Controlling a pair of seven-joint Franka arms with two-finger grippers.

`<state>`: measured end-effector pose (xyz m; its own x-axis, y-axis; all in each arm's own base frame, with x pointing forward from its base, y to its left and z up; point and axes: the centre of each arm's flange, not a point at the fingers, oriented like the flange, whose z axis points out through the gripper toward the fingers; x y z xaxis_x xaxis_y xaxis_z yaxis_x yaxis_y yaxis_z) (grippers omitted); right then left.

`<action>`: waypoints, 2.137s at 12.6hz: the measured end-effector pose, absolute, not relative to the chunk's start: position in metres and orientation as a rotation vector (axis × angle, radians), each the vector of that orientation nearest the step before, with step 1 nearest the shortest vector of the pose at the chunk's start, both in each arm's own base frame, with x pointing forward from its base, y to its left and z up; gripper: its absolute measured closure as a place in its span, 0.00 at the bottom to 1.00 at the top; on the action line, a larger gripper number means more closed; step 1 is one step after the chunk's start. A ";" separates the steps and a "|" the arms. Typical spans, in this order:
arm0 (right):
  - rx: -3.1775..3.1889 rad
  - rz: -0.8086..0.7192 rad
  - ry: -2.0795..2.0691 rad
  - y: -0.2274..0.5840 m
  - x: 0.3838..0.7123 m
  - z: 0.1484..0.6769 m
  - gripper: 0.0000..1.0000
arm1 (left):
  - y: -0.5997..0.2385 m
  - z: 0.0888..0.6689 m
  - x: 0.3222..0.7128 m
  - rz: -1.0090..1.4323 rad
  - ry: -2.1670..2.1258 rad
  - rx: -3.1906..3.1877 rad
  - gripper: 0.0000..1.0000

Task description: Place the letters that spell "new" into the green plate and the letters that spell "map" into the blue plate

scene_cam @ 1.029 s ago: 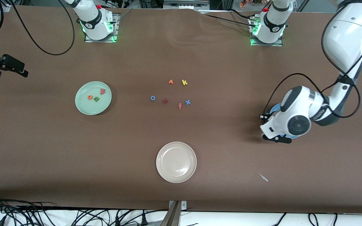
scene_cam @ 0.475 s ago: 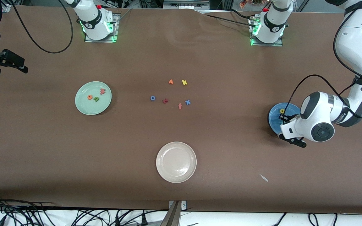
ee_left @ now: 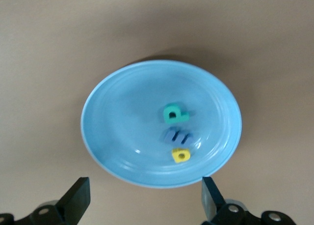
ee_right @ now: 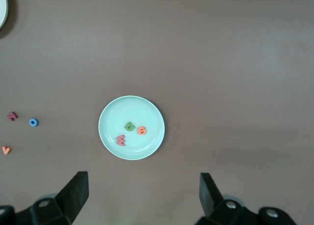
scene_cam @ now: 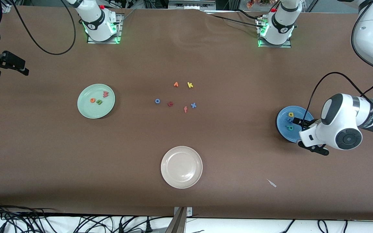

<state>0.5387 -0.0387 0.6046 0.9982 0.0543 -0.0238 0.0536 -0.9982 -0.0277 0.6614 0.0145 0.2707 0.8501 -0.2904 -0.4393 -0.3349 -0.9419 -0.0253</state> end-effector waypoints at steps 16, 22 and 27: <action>-3.115 0.032 -0.078 -0.041 0.539 0.605 0.00 | 0.029 0.528 0.605 0.205 -0.256 -3.152 0.00; -3.115 0.032 -0.078 -0.041 0.539 0.605 0.00 | 0.020 0.607 0.552 0.132 -0.250 -3.140 0.00; -3.115 0.032 -0.078 -0.041 0.539 0.605 0.00 | 0.021 0.596 0.548 0.193 -0.229 -3.140 0.00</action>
<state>0.5387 -0.0412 0.6050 0.9986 0.0500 -0.0197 0.0495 -0.9984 -0.0258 0.5483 0.0206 0.5964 0.9820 0.1438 -0.1228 0.1453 -0.9894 0.0034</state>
